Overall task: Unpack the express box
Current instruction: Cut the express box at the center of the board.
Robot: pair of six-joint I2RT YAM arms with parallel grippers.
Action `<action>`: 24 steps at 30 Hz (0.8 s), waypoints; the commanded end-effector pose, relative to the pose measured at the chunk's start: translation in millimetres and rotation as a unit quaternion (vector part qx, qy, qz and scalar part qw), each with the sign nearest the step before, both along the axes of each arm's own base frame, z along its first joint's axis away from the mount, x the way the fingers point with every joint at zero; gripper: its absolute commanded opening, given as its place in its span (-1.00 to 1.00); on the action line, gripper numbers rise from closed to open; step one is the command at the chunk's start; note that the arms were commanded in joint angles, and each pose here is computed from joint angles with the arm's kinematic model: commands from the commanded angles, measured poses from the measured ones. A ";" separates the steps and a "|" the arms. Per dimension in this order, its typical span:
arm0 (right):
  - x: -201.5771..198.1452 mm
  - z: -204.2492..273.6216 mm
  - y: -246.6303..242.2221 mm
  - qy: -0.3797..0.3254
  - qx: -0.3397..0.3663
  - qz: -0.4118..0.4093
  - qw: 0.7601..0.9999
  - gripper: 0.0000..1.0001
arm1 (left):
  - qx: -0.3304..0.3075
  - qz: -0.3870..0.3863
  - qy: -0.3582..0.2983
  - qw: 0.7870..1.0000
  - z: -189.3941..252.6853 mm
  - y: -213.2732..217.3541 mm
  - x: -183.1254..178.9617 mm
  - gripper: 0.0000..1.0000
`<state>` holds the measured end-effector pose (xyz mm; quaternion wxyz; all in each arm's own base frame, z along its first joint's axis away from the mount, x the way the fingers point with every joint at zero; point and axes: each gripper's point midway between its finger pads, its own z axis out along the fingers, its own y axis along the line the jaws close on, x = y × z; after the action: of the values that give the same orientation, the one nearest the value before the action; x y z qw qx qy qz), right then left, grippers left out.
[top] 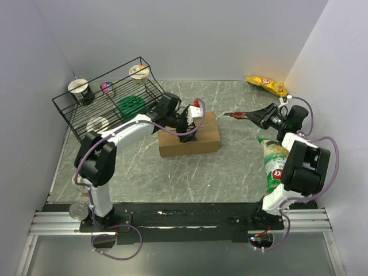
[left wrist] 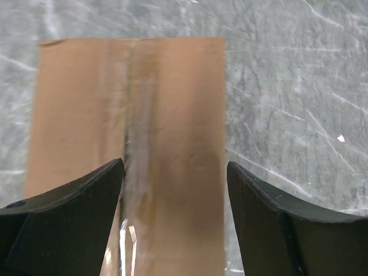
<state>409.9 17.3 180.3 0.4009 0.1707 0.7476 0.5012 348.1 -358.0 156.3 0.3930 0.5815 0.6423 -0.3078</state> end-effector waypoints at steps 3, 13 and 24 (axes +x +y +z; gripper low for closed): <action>19.9 15.6 -6.0 -0.054 -0.004 0.007 0.998 -1.00 | 0.016 -0.018 -0.007 1.000 -3.7 -14.5 3.3 0.51; 19.6 -4.3 0.3 -0.028 0.041 0.009 0.999 -1.00 | 0.034 -0.005 0.004 0.999 -16.5 -8.9 3.4 0.48; 14.8 -9.4 23.4 -0.021 0.029 0.052 0.998 -1.00 | 0.033 -0.006 0.013 0.999 -19.9 -8.9 0.6 0.46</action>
<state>424.2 31.2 156.4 0.3686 0.1835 0.7340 0.5401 345.4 -363.6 128.8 0.3558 0.5941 0.6584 -0.2949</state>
